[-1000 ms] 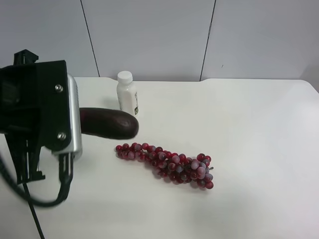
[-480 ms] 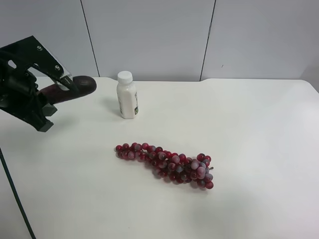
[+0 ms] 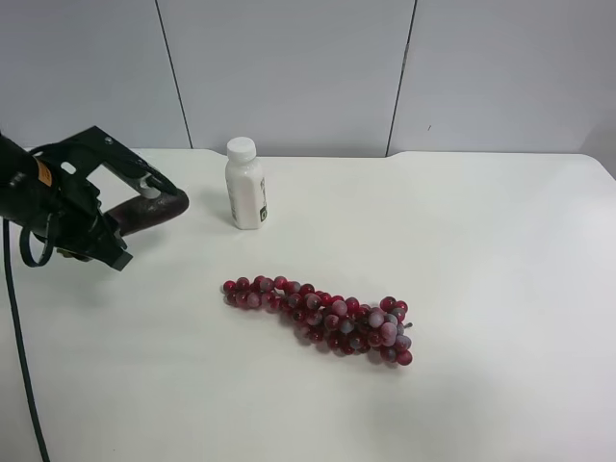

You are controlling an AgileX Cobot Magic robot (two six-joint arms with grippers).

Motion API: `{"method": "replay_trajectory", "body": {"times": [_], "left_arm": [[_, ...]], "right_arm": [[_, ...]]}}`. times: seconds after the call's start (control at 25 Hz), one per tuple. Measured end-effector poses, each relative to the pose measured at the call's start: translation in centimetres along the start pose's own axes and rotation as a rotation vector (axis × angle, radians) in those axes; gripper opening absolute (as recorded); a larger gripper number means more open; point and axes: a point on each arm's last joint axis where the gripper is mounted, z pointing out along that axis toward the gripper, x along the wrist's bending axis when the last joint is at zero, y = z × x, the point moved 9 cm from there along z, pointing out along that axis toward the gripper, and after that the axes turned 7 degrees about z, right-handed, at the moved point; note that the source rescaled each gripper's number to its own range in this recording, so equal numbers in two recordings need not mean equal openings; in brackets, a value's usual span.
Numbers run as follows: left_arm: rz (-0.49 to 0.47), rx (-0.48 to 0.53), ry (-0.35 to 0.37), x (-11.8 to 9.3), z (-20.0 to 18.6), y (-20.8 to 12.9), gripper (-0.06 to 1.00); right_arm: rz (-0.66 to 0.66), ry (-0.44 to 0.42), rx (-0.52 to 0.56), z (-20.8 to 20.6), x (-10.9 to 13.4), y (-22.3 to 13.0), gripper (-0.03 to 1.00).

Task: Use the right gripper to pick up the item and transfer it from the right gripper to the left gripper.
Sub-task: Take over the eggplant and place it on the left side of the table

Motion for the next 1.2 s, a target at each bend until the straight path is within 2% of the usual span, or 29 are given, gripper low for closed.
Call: {"method": "replay_trajectory", "body": {"times": [0.24,0.44,0.88,0.92,0.96,1.0,1.04,1.12,1.2], "left_arm": [[0.01,0.084,-0.049,-1.1,3.3,-1.6,0.01],[0.083,0.145,-0.064,-1.4,5.3,-2.9,0.01],[0.1,0.172,-0.079,-1.8,6.5,-3.7,0.03],[0.098,0.172,-0.079,-1.8,6.5,-3.7,0.12],[0.091,0.173,-0.079,-1.8,6.5,-3.7,0.28],[0.076,0.174,-0.078,-1.8,6.5,-3.7,0.53],[0.067,0.174,-0.077,-1.8,6.5,-3.7,0.73],[0.066,0.175,-0.074,-1.7,6.5,-3.7,0.9],[0.076,0.177,-0.071,-1.6,6.5,-3.8,0.97]], "right_arm": [[0.0,0.0,0.0,0.0,0.0,0.0,1.0],[0.0,0.0,0.0,0.0,0.0,0.0,1.0],[0.0,0.0,0.0,0.0,0.0,0.0,1.0],[0.0,0.0,0.0,0.0,0.0,0.0,1.0],[0.0,0.0,0.0,0.0,0.0,0.0,1.0],[0.0,0.0,0.0,0.0,0.0,0.0,1.0],[0.0,0.0,0.0,0.0,0.0,0.0,1.0],[0.0,0.0,0.0,0.0,0.0,0.0,1.0],[0.0,0.0,0.0,0.0,0.0,0.0,1.0]]}}
